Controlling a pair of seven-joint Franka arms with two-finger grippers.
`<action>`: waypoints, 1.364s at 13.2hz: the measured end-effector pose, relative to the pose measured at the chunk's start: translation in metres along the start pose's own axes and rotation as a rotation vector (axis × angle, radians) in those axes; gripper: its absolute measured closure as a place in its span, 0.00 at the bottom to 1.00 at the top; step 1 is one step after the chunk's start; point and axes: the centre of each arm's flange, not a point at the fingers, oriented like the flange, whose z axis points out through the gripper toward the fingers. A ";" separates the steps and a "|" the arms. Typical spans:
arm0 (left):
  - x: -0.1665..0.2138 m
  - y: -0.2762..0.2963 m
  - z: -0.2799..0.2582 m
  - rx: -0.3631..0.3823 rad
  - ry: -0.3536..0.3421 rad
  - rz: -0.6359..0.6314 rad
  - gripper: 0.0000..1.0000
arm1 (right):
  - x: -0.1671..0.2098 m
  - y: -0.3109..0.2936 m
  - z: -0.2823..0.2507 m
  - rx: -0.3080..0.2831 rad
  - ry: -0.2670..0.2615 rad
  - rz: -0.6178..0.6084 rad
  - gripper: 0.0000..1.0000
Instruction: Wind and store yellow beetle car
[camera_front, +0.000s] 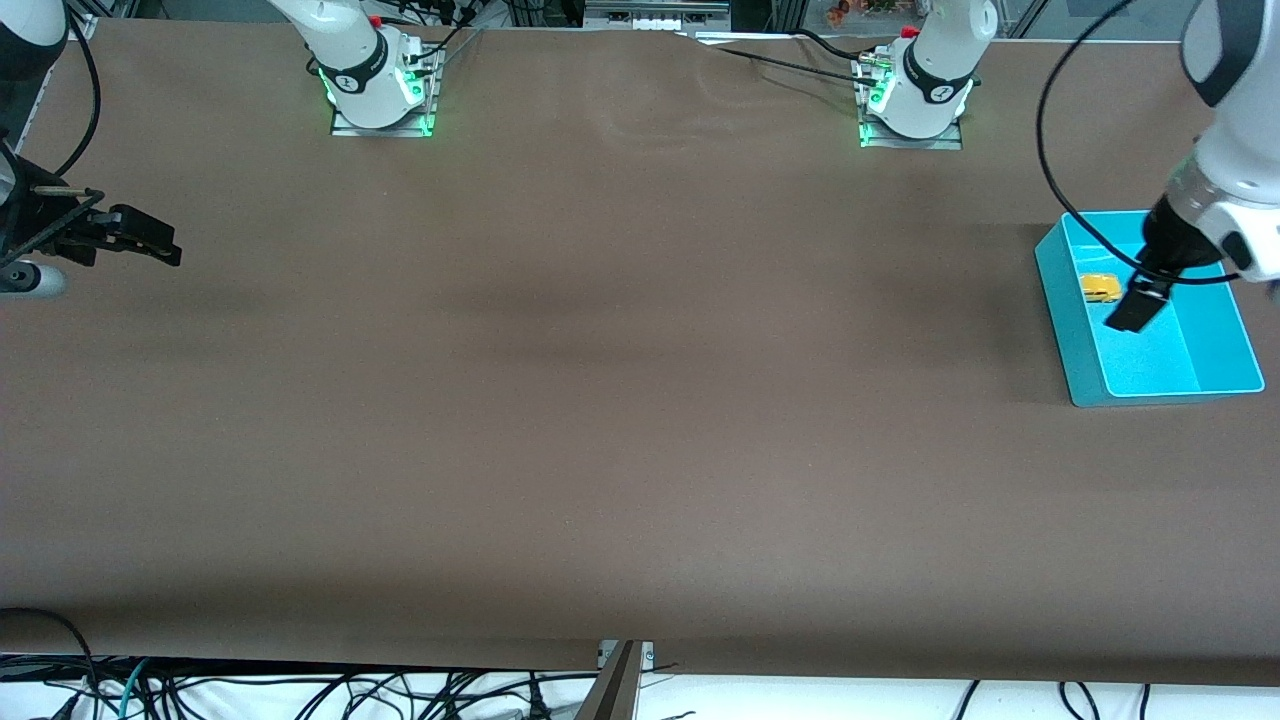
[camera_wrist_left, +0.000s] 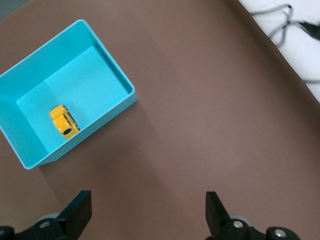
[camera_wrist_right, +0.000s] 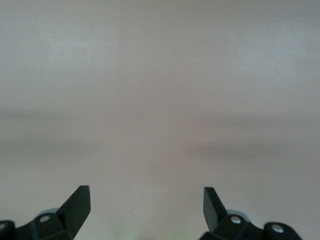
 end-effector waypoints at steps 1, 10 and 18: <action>-0.005 0.004 -0.006 -0.001 -0.001 0.077 0.00 | 0.000 0.000 0.000 0.000 0.000 0.000 0.00; 0.032 -0.038 -0.049 -0.040 -0.153 0.643 0.00 | 0.000 0.000 0.000 0.000 0.001 0.000 0.00; 0.042 -0.048 -0.057 -0.080 -0.177 0.661 0.00 | 0.000 0.000 0.000 0.000 0.001 0.000 0.00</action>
